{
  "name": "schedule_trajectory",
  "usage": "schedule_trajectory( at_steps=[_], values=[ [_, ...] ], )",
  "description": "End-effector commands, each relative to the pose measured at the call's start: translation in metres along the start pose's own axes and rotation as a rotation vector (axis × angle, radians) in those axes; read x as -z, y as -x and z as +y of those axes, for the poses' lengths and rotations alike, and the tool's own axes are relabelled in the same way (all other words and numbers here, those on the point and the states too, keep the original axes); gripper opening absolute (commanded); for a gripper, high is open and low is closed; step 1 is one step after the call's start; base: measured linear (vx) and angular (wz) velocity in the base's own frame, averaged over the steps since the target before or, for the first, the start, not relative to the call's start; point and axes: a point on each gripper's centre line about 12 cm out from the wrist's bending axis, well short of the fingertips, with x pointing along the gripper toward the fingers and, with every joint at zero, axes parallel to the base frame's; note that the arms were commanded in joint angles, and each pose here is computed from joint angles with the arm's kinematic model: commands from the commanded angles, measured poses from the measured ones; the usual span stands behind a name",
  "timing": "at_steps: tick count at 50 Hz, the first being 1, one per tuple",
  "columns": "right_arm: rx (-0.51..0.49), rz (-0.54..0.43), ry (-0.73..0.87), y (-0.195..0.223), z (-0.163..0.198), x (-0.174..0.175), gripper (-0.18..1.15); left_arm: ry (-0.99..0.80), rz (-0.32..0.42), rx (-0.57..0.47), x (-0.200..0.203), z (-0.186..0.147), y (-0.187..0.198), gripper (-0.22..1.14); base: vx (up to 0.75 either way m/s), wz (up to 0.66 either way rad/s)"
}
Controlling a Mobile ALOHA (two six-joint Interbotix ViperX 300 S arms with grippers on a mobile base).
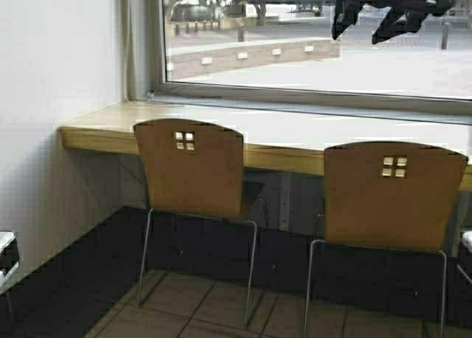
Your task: Push the chairs under the table
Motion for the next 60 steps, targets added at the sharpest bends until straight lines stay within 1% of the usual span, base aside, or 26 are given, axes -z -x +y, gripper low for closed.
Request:
schedule_trajectory(
  at_steps=[1,16,28,35,42,51,60],
  values=[
    [0.001,-0.043,0.002,0.005,0.0,-0.016,0.94,0.002,-0.013,-0.005,-0.006,0.001,-0.001,1.02,-0.38,0.1],
    [0.004,-0.033,-0.035,0.006,-0.002,-0.018,0.94,0.005,-0.027,-0.01,-0.007,0.002,-0.002,1.02,-0.37,0.07],
    [0.014,-0.024,-0.041,0.006,-0.006,-0.015,0.94,0.012,-0.077,-0.015,-0.013,0.002,0.007,1.02,-0.39,0.07],
    [0.017,-0.025,-0.043,0.005,-0.007,-0.017,0.94,0.018,-0.069,-0.014,-0.009,0.002,0.006,1.02,-0.36,-0.05],
    [0.018,-0.021,-0.043,0.004,-0.007,-0.017,0.94,0.028,-0.062,-0.013,-0.008,0.002,0.005,1.02,-0.33,-0.2],
    [0.023,0.013,-0.042,-0.005,-0.008,-0.009,0.94,0.032,-0.063,-0.013,-0.008,0.002,0.005,1.02,-0.31,-0.33],
    [0.041,0.009,-0.055,-0.006,-0.016,-0.011,0.94,0.04,-0.068,-0.013,-0.007,0.002,0.007,1.02,-0.3,-0.47]
  ],
)
